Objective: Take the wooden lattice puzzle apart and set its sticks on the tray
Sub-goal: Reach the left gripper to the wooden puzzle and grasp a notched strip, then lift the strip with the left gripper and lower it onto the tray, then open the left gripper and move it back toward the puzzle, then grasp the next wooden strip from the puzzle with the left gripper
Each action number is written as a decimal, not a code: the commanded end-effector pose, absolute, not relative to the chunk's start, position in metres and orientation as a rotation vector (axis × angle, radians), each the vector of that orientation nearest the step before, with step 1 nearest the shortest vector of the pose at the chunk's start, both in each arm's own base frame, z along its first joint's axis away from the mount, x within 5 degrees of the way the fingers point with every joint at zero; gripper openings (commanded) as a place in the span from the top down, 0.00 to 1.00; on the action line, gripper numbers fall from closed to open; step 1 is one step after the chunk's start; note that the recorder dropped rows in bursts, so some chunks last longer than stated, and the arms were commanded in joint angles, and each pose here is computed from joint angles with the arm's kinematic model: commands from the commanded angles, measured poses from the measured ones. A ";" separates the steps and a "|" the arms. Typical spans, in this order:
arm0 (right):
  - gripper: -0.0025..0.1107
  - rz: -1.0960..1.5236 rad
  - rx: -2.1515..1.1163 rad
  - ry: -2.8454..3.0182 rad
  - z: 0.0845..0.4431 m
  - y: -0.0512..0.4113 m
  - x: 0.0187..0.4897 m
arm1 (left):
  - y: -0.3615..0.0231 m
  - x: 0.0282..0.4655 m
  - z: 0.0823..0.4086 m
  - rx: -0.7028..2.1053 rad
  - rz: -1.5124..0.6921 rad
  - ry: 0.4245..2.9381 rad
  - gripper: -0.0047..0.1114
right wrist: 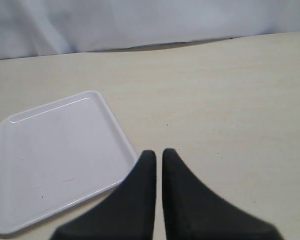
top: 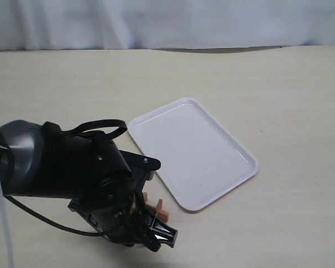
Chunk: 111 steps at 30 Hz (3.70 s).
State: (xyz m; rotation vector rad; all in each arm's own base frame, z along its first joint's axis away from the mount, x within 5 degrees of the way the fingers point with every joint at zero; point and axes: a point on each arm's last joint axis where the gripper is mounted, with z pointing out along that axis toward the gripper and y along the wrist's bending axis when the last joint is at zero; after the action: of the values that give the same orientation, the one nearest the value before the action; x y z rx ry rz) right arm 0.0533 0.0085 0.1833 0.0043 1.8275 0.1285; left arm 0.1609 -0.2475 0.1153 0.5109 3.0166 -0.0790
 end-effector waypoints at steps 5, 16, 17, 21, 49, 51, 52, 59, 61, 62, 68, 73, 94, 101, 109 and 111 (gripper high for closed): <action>0.94 0.123 0.012 1.827 0.183 0.008 0.054 | -0.259 0.173 0.131 0.593 -0.025 2.958 0.96; 0.94 0.123 0.012 1.827 0.183 0.008 0.054 | -0.259 0.199 0.158 0.575 0.048 2.980 0.96; 0.94 0.123 0.012 1.827 0.183 0.008 0.054 | -0.263 0.200 0.165 0.593 0.026 2.980 0.96; 0.94 0.123 0.012 1.827 0.183 0.008 0.054 | -0.282 0.212 0.202 0.659 -0.094 2.885 0.96; 0.94 0.123 0.012 1.827 0.183 0.008 0.054 | -0.294 0.346 0.128 0.571 0.086 2.897 0.96; 0.94 0.123 0.012 1.827 0.183 0.008 0.054 | -0.294 0.346 0.127 0.574 0.086 2.896 0.96; 0.94 0.123 0.012 1.827 0.183 0.008 0.054 | -0.294 0.346 0.127 0.572 0.084 2.897 0.96; 0.94 0.123 0.012 1.827 0.183 0.008 0.054 | -0.295 0.346 0.127 0.572 0.079 2.893 0.94; 0.94 0.123 0.012 1.827 0.183 0.008 0.054 | -0.295 0.347 0.127 0.575 0.081 2.889 0.81; 0.94 0.123 0.012 1.827 0.183 0.008 0.054 | -0.295 0.347 0.127 0.575 0.081 2.889 0.74; 0.94 0.123 0.012 1.827 0.183 0.008 0.054 | -0.291 0.344 0.150 0.592 0.083 2.874 0.48; 0.94 0.123 0.012 1.827 0.183 0.008 0.054 | -0.282 0.309 0.222 0.755 0.185 2.867 0.49; 0.94 0.123 0.012 1.827 0.183 0.008 0.054 | -0.271 0.148 0.210 0.961 0.117 2.889 0.49; 0.94 0.123 0.012 1.827 0.183 0.008 0.054 | -0.265 0.140 0.174 0.793 -0.053 2.916 0.49; 0.94 0.123 0.012 1.827 0.183 0.008 0.054 | -0.267 0.141 0.155 0.725 -0.079 2.917 0.49; 0.94 0.123 0.012 1.827 0.183 0.008 0.054 | -0.269 0.142 0.146 0.731 -0.044 2.937 0.49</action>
State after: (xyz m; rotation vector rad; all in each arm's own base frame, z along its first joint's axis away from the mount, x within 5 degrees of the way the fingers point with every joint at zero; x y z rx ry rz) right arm 0.0533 0.0085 0.1833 0.0043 1.8275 0.1285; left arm 0.1411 -0.2666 0.1578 0.7348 2.9185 -0.0754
